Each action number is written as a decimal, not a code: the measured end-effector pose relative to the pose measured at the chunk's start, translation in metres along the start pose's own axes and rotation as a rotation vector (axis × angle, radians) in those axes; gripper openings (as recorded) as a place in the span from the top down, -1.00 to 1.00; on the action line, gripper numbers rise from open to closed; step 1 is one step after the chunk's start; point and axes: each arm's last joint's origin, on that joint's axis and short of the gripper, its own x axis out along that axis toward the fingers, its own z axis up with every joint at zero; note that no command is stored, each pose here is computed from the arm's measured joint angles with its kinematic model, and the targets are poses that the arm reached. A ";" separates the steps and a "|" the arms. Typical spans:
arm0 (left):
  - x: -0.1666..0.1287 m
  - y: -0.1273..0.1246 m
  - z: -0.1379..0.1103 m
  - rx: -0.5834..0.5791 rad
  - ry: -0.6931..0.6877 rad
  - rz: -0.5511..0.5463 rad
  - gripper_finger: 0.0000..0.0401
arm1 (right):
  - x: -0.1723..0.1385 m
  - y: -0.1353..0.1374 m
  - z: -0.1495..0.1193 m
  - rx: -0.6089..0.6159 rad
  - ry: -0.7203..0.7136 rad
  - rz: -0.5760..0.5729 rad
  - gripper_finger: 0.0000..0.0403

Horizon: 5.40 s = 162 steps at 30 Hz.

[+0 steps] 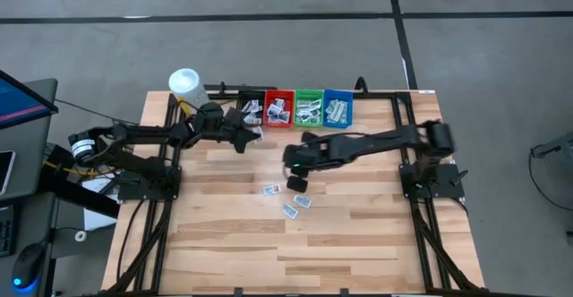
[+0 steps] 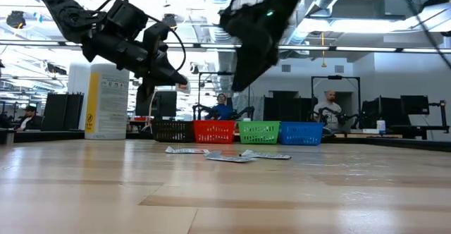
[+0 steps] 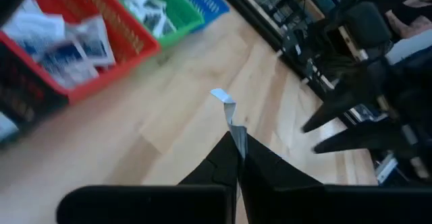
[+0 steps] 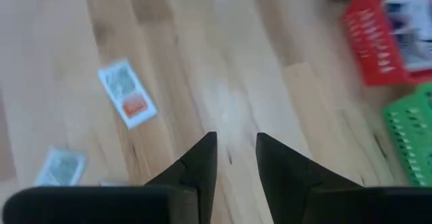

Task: Pick & Place First Aid Supplies
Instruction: Put the ointment pack into the black bin, then put the right ointment pack into the black bin

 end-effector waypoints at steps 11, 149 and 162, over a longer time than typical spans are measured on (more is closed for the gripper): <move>-0.014 0.033 0.023 0.072 -0.133 0.214 0.96 | -0.050 -0.028 -0.098 0.454 -0.307 0.116 0.52; 0.022 -0.078 -0.013 -0.132 0.145 -0.321 0.35 | -0.065 0.031 -0.043 0.110 -0.523 -0.044 1.00; 0.021 -0.085 -0.004 0.004 0.037 -0.394 0.35 | -0.067 0.027 -0.037 0.129 -0.541 -0.046 1.00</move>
